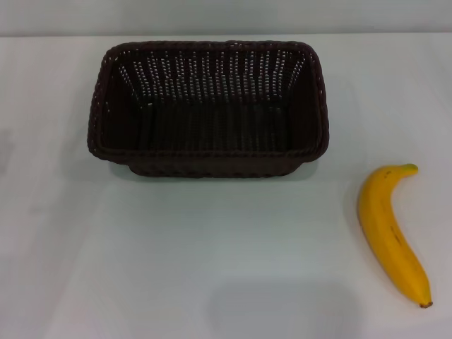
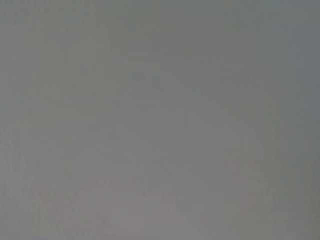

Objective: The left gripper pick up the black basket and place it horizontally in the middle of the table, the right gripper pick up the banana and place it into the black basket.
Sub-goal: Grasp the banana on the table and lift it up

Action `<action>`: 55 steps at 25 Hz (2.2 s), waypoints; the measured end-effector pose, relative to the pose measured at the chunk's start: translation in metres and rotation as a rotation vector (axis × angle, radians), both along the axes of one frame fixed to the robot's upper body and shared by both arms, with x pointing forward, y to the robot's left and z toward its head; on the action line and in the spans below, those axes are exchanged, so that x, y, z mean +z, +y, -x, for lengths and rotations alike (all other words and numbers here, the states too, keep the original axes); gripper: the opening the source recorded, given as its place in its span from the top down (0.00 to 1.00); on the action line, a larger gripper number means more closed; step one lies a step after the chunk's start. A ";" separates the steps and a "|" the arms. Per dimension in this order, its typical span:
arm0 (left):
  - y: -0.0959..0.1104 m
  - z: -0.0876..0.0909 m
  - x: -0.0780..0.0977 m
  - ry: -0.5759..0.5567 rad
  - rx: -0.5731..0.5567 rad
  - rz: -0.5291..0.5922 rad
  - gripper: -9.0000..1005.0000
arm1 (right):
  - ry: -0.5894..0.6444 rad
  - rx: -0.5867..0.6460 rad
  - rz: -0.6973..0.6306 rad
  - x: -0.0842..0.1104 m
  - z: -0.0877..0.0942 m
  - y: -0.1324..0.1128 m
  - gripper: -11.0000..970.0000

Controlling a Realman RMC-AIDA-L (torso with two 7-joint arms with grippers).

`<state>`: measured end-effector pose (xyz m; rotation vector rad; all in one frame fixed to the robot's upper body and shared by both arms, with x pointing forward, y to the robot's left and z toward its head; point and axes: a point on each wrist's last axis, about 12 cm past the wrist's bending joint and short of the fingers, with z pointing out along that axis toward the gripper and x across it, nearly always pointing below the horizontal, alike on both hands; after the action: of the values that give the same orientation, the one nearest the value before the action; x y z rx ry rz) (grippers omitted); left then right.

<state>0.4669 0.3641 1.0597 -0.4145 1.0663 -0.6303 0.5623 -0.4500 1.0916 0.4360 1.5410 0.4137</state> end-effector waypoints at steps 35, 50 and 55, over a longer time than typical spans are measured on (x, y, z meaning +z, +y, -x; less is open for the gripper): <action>0.021 -0.027 -0.039 0.422 0.346 -0.236 0.13 | 0.691 0.591 0.604 0.162 0.012 0.171 0.12; 0.013 -0.047 -0.032 0.416 0.320 -0.236 0.13 | 0.991 0.729 0.572 0.132 0.046 0.269 0.14; 0.013 -0.050 -0.031 0.414 0.319 -0.235 0.13 | 1.046 0.703 0.636 0.121 0.052 0.291 0.15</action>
<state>0.5166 0.3768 1.0286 -0.5090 1.4137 -0.1313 0.5099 -0.1589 1.2130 -0.5171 2.7185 0.1841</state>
